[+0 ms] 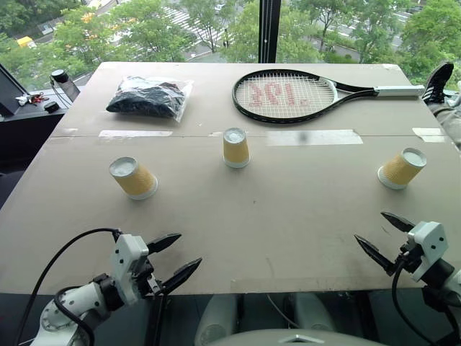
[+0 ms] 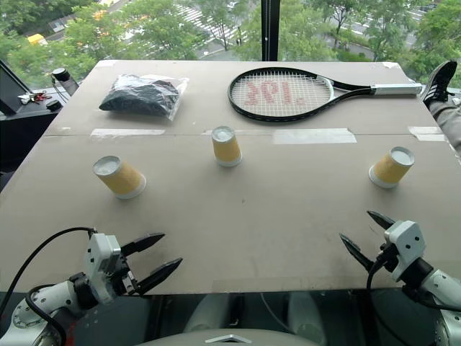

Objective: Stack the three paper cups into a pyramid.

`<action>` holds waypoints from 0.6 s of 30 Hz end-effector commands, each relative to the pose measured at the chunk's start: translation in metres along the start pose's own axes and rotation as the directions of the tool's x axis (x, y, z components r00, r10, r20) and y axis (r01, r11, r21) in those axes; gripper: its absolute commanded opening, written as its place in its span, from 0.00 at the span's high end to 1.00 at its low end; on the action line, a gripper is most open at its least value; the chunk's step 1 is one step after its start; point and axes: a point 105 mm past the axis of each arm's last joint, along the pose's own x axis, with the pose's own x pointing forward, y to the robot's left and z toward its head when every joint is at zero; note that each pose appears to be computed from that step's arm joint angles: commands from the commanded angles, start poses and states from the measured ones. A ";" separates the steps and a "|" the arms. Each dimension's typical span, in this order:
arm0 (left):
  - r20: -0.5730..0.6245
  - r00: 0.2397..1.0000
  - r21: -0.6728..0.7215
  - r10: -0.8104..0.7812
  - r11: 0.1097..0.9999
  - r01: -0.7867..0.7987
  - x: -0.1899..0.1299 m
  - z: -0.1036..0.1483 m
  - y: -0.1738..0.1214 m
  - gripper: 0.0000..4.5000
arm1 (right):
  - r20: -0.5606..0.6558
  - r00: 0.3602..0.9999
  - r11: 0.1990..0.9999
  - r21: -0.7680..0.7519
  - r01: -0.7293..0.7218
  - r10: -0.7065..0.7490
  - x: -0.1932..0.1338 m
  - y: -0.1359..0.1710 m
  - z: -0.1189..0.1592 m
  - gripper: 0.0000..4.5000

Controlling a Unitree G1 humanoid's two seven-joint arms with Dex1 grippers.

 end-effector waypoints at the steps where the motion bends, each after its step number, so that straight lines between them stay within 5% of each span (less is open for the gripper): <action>1: 0.043 0.999 0.010 0.022 1.000 -0.022 0.001 0.007 0.002 0.00 | 0.063 0.997 0.999 -0.019 -0.040 0.041 0.011 0.008 0.012 0.01; 9: 0.209 0.959 -0.014 0.193 0.981 -0.194 0.002 0.035 0.028 0.00 | 0.251 0.939 0.972 -0.084 -0.220 0.234 0.041 0.037 0.060 0.01; 15: 0.231 0.826 -0.122 0.514 0.858 -0.500 -0.033 0.031 0.060 0.00 | 0.377 0.743 0.830 -0.172 -0.530 0.553 0.048 0.089 0.113 0.01; 18: 0.236 0.761 -0.131 0.604 0.796 -0.591 -0.049 0.035 0.073 0.00 | 0.372 0.704 0.793 -0.202 -0.575 0.605 0.051 0.095 0.120 0.01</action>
